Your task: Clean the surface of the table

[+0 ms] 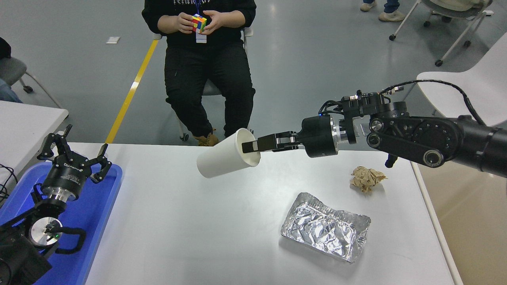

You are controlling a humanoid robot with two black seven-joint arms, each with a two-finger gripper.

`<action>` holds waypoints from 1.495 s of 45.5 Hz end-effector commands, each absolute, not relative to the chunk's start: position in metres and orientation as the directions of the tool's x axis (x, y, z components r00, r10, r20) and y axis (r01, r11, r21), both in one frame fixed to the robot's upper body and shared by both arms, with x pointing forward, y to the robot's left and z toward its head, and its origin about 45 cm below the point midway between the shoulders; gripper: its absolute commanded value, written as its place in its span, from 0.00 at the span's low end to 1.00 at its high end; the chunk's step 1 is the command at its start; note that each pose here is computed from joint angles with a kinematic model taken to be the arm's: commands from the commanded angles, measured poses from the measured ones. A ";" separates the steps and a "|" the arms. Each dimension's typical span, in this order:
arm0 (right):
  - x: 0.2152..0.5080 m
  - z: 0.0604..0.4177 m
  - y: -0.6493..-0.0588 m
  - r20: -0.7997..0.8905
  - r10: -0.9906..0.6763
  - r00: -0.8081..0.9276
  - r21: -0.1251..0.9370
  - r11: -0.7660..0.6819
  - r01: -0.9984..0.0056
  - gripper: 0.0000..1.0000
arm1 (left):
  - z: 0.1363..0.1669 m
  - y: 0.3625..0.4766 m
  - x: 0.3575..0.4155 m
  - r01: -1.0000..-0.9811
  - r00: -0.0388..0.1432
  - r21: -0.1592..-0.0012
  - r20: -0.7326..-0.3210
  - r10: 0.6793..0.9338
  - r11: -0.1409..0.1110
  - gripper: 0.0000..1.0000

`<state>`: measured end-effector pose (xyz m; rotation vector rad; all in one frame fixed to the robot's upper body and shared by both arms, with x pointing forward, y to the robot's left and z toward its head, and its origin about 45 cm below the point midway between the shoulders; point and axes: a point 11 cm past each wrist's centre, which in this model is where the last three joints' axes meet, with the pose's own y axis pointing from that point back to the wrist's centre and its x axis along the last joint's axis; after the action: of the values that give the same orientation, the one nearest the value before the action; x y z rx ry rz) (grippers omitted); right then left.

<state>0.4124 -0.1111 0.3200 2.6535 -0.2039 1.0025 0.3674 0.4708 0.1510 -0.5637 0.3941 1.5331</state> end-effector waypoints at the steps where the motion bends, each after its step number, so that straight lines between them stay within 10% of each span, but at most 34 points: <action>1: 0.442 0.349 -0.146 0.654 -0.221 0.724 0.116 -0.916 -0.384 0.00 | 0.1514 0.471 0.3674 -0.994 0.015 -0.097 -0.572 0.820 -0.049 1.00; 15: 0.508 0.358 -0.307 0.644 -0.596 0.480 0.044 -0.598 -0.800 0.00 | 0.1508 0.471 0.3674 -0.994 0.016 -0.096 -0.573 0.820 -0.048 1.00; 29: 0.477 0.316 -0.469 0.669 -0.710 0.221 0.102 -0.207 -0.973 0.00 | 0.1510 0.471 0.3675 -0.994 0.016 -0.096 -0.573 0.819 -0.049 1.00; 68: 0.325 0.207 -0.649 0.743 -0.670 0.004 0.485 0.534 -0.692 0.00 | 0.1510 0.471 0.3675 -0.994 0.016 -0.096 -0.573 0.819 -0.049 1.00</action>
<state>0.3614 -0.6225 0.2265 1.3454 -1.7083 0.1610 0.3675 0.4708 0.1511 -0.5641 0.3940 1.5332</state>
